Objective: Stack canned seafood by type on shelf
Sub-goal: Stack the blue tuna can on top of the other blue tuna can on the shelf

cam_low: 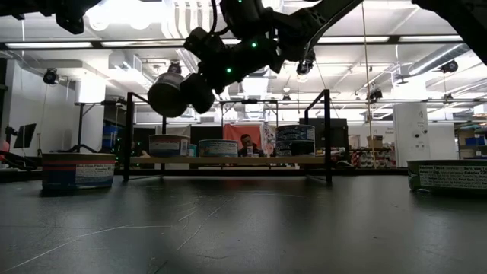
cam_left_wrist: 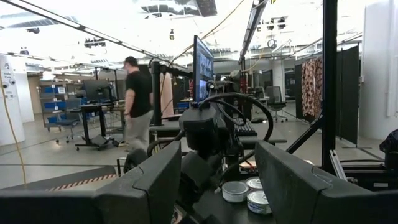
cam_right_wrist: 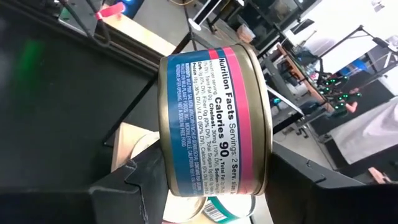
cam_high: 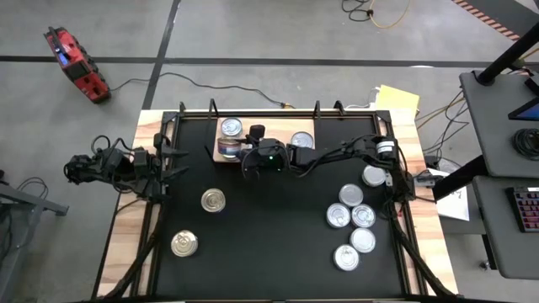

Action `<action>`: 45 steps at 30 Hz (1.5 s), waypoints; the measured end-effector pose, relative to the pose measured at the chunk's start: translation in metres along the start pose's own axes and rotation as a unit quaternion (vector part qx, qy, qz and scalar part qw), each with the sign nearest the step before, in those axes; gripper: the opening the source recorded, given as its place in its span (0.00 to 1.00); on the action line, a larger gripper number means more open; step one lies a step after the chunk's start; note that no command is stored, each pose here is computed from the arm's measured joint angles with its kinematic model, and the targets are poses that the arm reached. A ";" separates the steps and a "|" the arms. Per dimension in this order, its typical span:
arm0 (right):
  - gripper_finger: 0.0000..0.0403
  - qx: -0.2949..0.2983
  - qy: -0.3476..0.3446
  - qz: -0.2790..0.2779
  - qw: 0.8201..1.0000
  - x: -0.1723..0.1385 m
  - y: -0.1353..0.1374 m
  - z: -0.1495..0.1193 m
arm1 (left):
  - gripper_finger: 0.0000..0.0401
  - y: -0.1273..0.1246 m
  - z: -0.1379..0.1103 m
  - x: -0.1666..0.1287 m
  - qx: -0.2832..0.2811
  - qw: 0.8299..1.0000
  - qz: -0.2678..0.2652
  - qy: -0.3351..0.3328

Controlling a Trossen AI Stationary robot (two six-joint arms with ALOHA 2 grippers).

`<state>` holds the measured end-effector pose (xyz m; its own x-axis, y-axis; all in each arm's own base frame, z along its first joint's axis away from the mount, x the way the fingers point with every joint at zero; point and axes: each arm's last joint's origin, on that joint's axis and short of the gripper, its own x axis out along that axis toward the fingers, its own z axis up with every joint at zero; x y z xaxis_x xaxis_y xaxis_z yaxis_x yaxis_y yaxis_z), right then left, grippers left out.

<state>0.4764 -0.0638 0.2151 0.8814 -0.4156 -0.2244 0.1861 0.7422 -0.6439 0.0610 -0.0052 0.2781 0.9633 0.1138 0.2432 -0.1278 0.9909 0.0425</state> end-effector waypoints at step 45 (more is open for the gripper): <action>0.51 -0.087 0.057 0.029 0.994 0.005 0.004 -0.019 | 0.47 0.000 -0.003 0.000 0.004 1.000 -0.001 0.006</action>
<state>0.4731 -0.0722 0.1975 0.8315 -0.4391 -0.3403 0.0491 0.6682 -0.7424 0.0620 -0.0055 0.2757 0.9664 0.1130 0.2307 -0.1278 0.9905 0.0502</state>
